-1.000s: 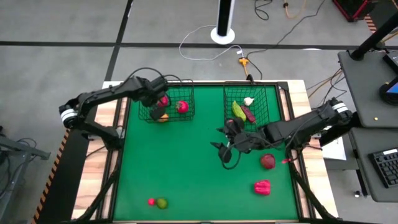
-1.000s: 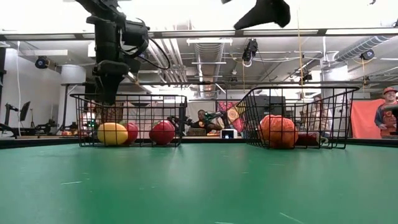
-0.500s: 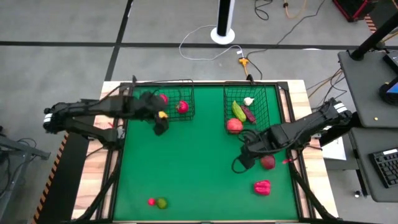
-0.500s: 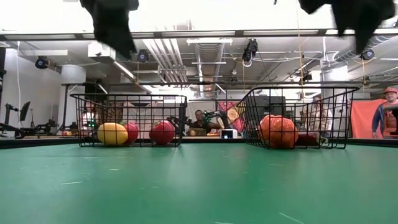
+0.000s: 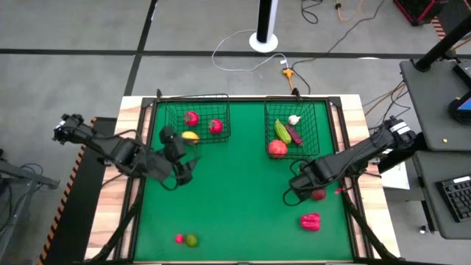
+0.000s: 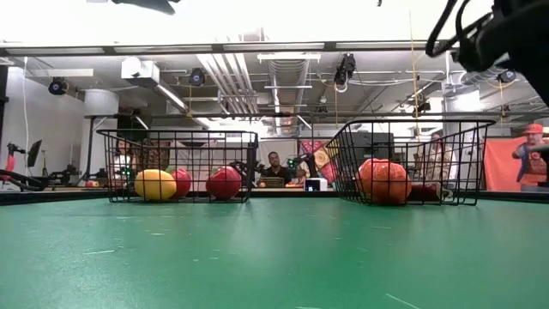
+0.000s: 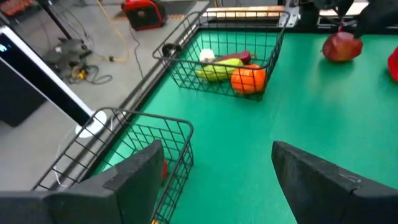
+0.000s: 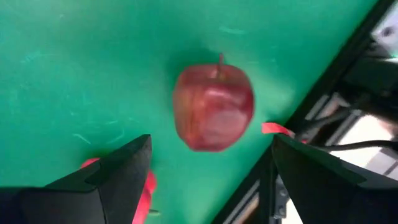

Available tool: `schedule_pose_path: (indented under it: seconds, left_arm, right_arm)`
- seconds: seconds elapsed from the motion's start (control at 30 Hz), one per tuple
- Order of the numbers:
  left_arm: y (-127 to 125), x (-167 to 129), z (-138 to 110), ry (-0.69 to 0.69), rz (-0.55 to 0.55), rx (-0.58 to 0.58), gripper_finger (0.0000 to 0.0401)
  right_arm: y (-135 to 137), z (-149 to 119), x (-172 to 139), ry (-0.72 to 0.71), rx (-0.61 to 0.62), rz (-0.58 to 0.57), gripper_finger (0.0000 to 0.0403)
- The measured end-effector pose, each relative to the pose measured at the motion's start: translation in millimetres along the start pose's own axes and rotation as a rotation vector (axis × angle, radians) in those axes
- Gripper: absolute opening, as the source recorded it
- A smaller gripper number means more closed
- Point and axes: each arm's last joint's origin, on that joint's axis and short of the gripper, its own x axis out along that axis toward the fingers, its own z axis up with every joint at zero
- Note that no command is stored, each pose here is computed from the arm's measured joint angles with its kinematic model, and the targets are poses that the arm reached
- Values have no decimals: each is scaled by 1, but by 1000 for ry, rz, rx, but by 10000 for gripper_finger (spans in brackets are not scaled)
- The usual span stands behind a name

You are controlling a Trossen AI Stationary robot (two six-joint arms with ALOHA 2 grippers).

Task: Sort produce into baskets
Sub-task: Put the dark red apple into the left wire basket

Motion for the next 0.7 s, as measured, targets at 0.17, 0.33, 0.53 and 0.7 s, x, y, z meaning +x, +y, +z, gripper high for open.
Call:
schedule_pose_path:
  seconds: [0.17,0.33,0.53,0.7]
  left_arm:
    - [-9,-2,-3,-9,-5,1,278]
    - [-15,3,-4,7,2,19,278]
    - [-23,10,-7,29,12,40,278]
    - [-30,16,-10,47,21,63,278]
  right_arm:
    - [-4,0,15,45,5,-30,325]
    - [-9,1,31,60,6,-63,325]
    - [-7,2,44,89,-25,-26,325]
    - [-7,4,56,89,-42,-6,325]
